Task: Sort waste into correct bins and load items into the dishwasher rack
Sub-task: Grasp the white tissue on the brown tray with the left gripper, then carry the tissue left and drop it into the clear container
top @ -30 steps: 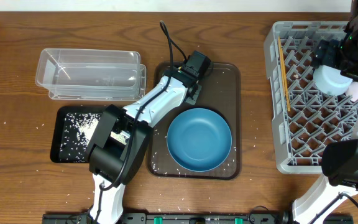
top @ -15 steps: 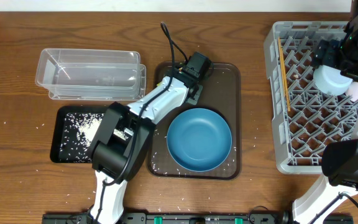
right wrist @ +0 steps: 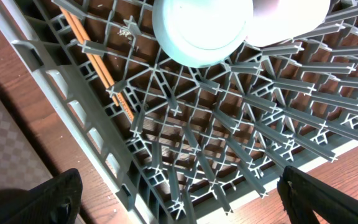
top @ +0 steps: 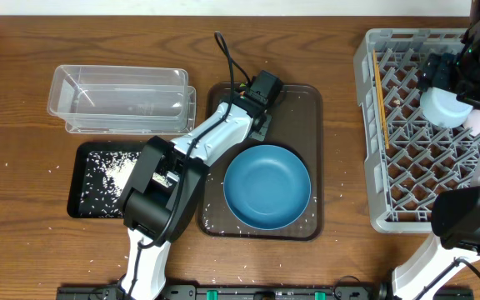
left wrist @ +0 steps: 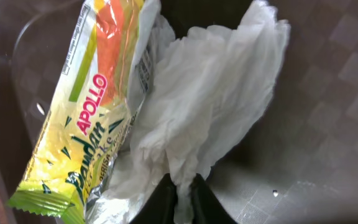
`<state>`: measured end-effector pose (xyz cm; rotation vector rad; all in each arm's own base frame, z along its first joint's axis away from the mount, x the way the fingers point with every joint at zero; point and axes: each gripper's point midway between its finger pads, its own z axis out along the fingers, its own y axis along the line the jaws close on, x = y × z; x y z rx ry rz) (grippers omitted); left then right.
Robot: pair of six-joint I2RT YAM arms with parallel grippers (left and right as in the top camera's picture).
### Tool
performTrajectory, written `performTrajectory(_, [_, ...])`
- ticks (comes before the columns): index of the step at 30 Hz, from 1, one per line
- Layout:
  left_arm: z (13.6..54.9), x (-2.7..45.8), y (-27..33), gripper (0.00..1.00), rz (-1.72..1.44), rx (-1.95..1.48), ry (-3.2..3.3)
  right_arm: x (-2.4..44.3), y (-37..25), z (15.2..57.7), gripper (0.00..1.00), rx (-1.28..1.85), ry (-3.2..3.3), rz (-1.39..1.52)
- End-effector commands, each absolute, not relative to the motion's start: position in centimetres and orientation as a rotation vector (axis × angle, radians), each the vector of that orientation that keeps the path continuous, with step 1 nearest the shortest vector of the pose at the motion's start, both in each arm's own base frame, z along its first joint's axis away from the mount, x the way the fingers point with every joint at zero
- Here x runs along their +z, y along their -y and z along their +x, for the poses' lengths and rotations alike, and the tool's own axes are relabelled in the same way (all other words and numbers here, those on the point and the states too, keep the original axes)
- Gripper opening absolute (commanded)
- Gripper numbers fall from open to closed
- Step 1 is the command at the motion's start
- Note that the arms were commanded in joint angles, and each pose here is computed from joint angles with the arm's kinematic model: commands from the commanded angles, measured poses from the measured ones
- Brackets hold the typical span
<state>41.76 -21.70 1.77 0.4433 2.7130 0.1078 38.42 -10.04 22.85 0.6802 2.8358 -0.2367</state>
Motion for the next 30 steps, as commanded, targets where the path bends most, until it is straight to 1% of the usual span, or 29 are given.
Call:
performTrajectory(1, [41.5, 3.3, 21.7, 0.06, 0.380, 0.085, -2.706, 22.8, 10.1, 38.4, 0.99, -0.235, -2.834, 0.700])
performTrajectory(9, [39.9, 11.2, 24.8, 0.06, 0.408, -0.234, -2.615, 22.8, 10.1, 38.4, 0.99, -0.235, -2.834, 0.700])
performTrajectory(15, [39.1, 16.6, 24.3, 0.06, 0.365, -0.292, -2.528, 22.8, 10.1, 38.4, 0.99, -0.235, -2.834, 0.700])
performTrajectory(20, [38.6, 19.2, 24.0, 0.06, 0.355, -0.317, -2.474, 22.8, 10.1, 38.4, 0.99, -0.235, -2.834, 0.700])
performTrajectory(24, [39.3, 20.8, 22.6, 0.06, 0.306, -0.241, -2.420, 22.8, 10.1, 38.4, 0.99, -0.235, -2.834, 0.700])
performTrajectory(30, [42.3, 22.1, 17.2, 0.06, 0.127, -0.002, -2.341, 22.8, 10.1, 38.4, 0.99, -0.235, -2.834, 0.700])
